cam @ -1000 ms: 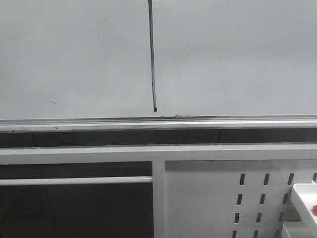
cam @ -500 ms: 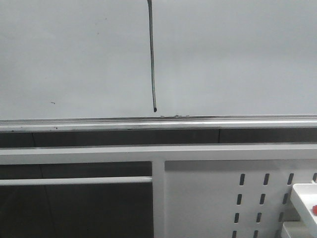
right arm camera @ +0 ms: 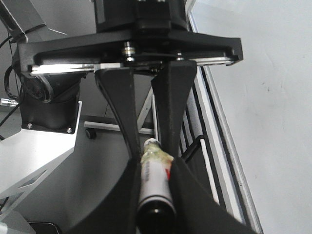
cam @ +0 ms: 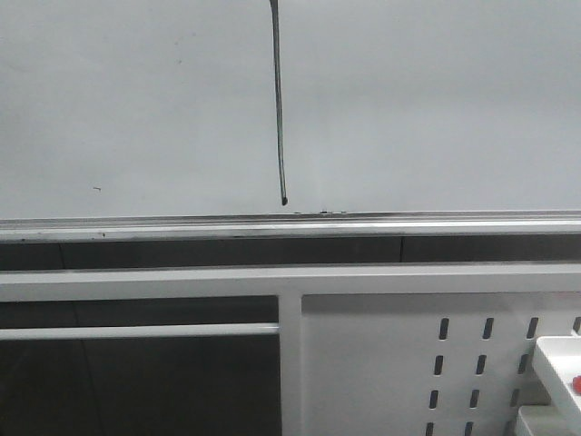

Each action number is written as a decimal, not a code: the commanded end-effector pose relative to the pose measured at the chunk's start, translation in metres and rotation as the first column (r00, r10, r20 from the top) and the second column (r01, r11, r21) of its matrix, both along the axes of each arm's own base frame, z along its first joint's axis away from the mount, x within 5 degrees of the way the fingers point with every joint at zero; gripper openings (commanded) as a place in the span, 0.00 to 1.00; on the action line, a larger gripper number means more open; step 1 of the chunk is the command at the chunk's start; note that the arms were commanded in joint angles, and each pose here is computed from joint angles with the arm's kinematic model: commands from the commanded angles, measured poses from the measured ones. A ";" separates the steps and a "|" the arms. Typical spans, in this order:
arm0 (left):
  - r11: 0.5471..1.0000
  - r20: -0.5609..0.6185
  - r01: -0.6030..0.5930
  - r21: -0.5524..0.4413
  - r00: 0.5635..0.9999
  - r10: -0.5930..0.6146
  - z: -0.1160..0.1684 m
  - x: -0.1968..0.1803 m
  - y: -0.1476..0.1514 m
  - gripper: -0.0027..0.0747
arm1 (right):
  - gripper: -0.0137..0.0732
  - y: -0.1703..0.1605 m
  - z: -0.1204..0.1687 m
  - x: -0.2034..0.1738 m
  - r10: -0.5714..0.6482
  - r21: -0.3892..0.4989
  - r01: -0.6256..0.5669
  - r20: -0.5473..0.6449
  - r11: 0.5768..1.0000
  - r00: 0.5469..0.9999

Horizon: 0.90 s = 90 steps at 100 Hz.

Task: Write number 1 on whiteboard

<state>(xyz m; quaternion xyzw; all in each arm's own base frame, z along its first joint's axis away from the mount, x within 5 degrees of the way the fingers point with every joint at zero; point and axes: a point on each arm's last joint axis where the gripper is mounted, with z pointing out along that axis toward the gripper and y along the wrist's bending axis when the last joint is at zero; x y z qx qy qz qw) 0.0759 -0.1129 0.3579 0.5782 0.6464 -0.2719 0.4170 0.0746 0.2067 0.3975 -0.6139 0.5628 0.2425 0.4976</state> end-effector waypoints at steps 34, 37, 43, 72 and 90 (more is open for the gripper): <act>0.996 0.016 -0.018 -0.087 1.000 0.020 0.015 0.001 -0.003 0.11 | 0.07 -0.001 0.020 -0.001 -0.006 0.102 0.002 0.040 0.995 0.999; 0.996 0.016 -0.018 -0.087 1.000 0.020 0.015 0.001 -0.003 0.08 | 0.07 -0.001 0.020 -0.001 -0.006 0.102 0.002 0.040 0.995 0.999; 0.996 0.016 -0.019 -0.088 1.000 0.020 0.015 0.001 -0.003 0.01 | 0.07 -0.001 0.020 -0.001 -0.006 0.102 0.002 0.040 0.995 0.999; 0.994 0.030 -0.038 -0.102 0.999 0.041 0.016 0.004 -0.003 0.01 | 0.24 -0.001 0.021 0.000 -0.009 0.111 0.004 0.046 0.994 0.999; 0.987 0.028 -0.074 -0.145 0.996 0.079 0.017 0.007 -0.004 0.01 | 0.72 -0.010 0.025 0.003 -0.041 0.117 0.031 0.085 0.993 0.996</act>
